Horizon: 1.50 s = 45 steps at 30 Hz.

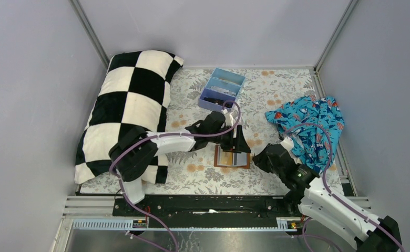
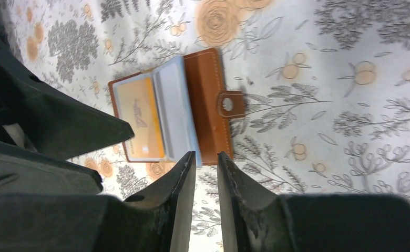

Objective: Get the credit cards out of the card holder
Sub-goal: Open the card holder at the center of the board.

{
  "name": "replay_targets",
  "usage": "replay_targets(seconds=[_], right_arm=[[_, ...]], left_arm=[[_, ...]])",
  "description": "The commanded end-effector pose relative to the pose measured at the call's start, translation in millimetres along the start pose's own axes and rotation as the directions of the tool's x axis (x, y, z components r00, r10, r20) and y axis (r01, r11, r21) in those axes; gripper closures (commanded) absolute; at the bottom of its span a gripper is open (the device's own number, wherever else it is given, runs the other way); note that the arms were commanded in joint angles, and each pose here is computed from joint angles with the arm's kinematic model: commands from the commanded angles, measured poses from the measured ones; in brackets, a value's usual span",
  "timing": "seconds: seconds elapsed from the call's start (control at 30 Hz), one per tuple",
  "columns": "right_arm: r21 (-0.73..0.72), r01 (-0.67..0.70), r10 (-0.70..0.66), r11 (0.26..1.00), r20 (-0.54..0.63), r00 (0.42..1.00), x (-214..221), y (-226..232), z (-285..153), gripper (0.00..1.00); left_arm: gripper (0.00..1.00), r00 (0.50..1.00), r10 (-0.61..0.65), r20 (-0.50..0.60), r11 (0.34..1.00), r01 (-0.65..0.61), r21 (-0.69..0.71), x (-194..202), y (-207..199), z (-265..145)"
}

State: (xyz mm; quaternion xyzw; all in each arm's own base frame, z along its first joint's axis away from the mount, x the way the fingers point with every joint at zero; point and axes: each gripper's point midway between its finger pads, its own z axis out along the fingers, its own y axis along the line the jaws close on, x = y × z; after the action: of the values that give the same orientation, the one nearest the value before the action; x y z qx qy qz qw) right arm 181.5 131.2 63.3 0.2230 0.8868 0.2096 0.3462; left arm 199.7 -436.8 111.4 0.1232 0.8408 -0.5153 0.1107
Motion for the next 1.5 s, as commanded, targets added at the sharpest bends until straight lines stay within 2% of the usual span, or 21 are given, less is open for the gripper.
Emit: replay_targets(seconds=[0.0,0.2,0.33,0.43,0.67,1.23,1.33,1.43,1.47], right_arm=[[-0.126,0.060,-0.066,0.990,-0.044,0.997,-7,48,-5,0.71],[-0.288,0.100,-0.118,0.952,-0.045,0.992,-12,102,6,0.68],[-0.277,0.121,-0.176,0.953,-0.182,0.967,12,111,28,0.68],[-0.263,0.108,-0.175,0.959,-0.245,0.954,29,107,46,0.68],[-0.200,0.045,-0.102,0.979,-0.282,0.954,37,79,68,0.67],[-0.125,-0.097,0.047,0.987,-0.353,0.934,59,39,85,0.71],[-0.128,-0.117,0.064,0.985,-0.356,0.932,61,38,86,0.75],[-0.120,-0.121,0.070,0.985,-0.362,0.930,62,35,87,0.89],[-0.118,-0.121,0.071,0.986,-0.361,0.930,63,34,87,0.97]], left_arm=[[0.35,0.993,0.071,0.094,0.990,-0.059,-0.130,-30,5,-30],[0.44,0.990,-0.027,0.140,0.976,0.057,-0.211,-31,48,-49],[0.47,0.991,-0.070,0.116,0.973,0.093,-0.213,-19,61,-44],[0.48,0.991,-0.094,0.101,0.966,0.115,-0.233,-11,76,-42],[0.51,0.990,-0.129,0.066,0.951,0.142,-0.274,2,100,-42],[0.65,0.985,-0.170,0.041,0.918,0.173,-0.357,20,132,-40],[0.66,0.984,-0.175,0.038,0.916,0.176,-0.360,21,134,-38],[0.66,0.983,-0.178,0.037,0.916,0.179,-0.359,22,135,-38],[0.66,0.984,-0.177,0.037,0.917,0.178,-0.358,21,135,-38]])
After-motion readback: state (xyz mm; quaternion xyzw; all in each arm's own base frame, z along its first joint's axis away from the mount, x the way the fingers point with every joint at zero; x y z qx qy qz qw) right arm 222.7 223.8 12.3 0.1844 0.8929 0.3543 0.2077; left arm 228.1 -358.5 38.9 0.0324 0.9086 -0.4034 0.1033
